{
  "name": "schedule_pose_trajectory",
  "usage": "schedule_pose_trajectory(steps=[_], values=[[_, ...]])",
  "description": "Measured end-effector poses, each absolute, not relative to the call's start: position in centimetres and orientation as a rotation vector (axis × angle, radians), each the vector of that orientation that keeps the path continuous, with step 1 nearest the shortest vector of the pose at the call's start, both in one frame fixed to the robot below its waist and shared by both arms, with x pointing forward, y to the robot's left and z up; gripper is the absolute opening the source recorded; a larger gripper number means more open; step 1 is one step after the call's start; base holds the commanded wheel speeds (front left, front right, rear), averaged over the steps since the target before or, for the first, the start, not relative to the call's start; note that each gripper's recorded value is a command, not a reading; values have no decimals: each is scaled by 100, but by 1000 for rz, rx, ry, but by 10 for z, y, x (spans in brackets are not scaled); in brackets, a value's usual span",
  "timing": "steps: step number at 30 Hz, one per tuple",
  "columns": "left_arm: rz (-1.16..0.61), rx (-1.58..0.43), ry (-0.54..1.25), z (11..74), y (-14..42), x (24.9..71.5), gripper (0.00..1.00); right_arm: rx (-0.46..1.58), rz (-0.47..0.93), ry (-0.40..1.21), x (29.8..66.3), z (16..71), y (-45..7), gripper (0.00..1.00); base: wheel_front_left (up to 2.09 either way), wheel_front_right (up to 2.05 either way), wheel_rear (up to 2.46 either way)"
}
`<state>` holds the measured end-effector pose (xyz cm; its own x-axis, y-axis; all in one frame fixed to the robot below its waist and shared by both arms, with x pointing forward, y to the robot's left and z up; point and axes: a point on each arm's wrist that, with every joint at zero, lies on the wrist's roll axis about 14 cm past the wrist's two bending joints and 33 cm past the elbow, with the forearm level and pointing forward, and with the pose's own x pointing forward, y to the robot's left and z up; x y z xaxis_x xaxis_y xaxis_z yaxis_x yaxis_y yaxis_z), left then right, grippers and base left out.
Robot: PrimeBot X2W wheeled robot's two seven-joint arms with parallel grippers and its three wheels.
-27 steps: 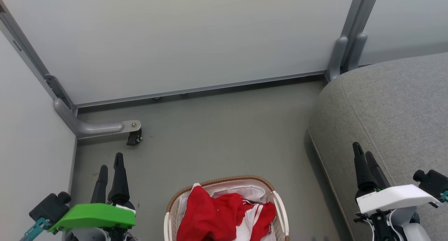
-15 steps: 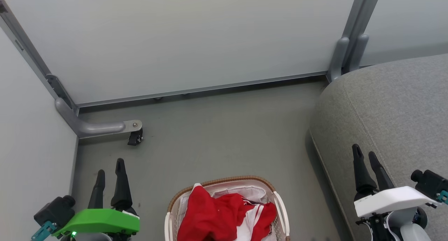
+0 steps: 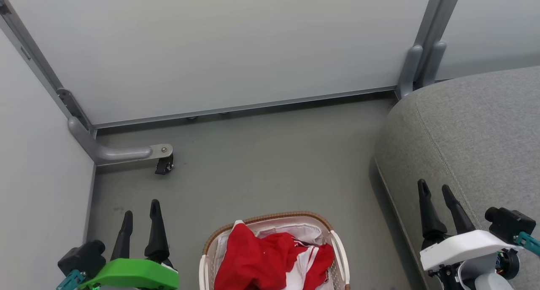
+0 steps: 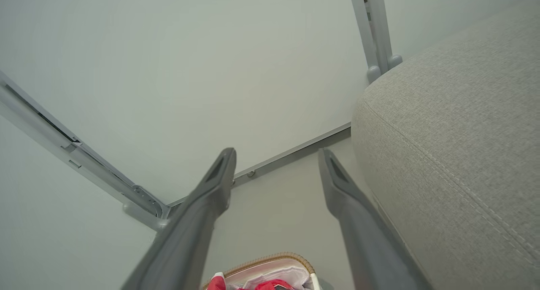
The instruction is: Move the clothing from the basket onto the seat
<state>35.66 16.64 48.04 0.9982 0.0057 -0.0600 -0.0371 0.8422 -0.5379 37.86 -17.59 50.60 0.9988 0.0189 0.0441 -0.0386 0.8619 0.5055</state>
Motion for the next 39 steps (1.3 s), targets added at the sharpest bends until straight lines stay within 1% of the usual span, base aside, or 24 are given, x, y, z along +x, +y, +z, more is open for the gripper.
schedule_pose_trajectory(steps=[21, 39], values=[[-14, -410, 46, 478, 156, 352, 100, 323, 98, -62, 378, 510, -159, 100, 0, 0, 0], [-32, -305, 46, 473, 150, 346, 100, 193, 139, -89, 377, 513, -150, 100, 0, 0, 0]])
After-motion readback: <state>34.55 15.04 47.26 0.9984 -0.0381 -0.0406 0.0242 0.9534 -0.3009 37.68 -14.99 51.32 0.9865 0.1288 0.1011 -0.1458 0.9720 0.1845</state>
